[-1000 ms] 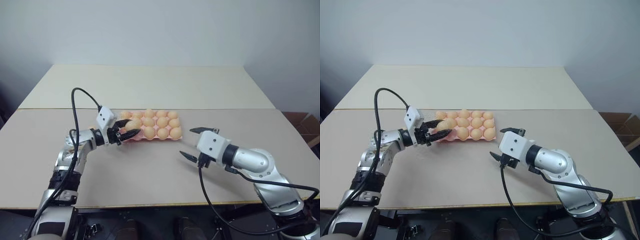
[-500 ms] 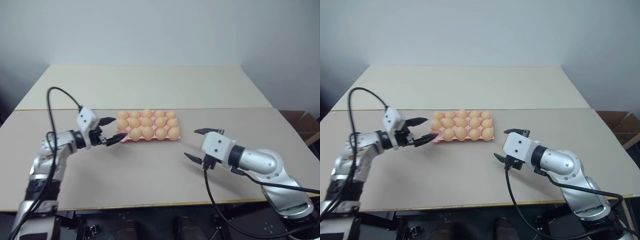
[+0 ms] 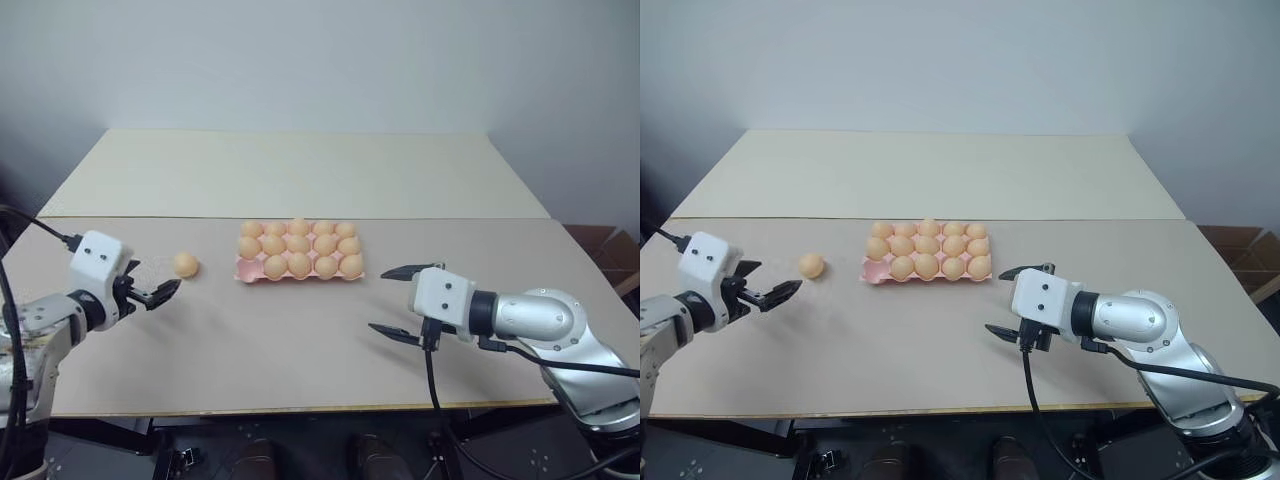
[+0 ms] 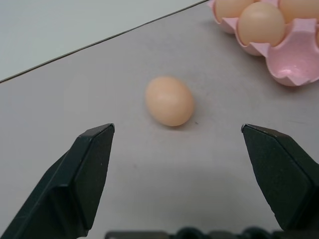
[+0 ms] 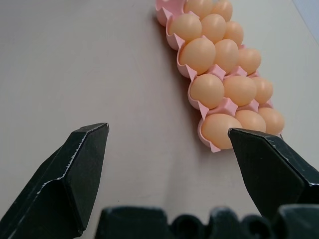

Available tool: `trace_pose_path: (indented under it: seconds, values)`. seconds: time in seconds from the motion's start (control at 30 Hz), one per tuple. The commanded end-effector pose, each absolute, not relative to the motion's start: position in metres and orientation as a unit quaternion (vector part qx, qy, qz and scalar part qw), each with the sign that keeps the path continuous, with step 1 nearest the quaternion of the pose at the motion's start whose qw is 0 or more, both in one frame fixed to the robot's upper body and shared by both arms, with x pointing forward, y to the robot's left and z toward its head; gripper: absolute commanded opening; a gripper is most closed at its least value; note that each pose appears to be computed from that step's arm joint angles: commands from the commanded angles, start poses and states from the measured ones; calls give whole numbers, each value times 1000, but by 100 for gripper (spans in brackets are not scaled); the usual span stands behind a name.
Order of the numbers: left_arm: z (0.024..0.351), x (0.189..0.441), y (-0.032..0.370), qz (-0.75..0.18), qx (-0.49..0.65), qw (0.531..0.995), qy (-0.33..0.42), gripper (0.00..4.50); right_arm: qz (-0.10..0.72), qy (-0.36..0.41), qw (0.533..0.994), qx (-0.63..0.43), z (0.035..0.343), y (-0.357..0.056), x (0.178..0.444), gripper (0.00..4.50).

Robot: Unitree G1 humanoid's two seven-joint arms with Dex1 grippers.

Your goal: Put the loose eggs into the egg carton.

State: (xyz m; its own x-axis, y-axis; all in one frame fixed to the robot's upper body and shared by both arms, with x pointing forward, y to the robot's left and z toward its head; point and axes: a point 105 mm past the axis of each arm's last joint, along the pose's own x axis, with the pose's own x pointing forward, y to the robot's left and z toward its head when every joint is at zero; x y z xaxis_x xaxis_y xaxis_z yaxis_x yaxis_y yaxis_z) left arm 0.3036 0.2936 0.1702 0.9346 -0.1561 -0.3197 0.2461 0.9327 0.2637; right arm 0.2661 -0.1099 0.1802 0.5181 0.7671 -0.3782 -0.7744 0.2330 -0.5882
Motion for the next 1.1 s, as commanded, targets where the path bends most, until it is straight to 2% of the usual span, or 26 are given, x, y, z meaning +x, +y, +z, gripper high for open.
trace_pose_path:
  seconds: [0.03, 0.3, 0.57, 0.8, 1.0, 1.1]
  values:
    - [182, 306, 293, -84, 160, 975, 132, 444, 494, -20, 775, -393, 191, -106, 263, 450]
    - [177, 313, 289, -81, 157, 976, 129, 444, 484, -21, 779, -399, 191, -108, 264, 450]
    - [176, 347, 283, -53, 123, 986, 103, 444, 471, -36, 786, -399, 194, -103, 267, 450]
    - [153, 381, 278, -36, 76, 991, 109, 444, 462, -40, 789, -403, 196, -101, 267, 450]
    - [128, 393, 278, -31, 90, 986, 135, 444, 451, -31, 793, -409, 194, -106, 265, 450]
    - [124, 393, 274, -52, 83, 986, 135, 385, 447, -29, 796, -407, 194, -107, 263, 450]
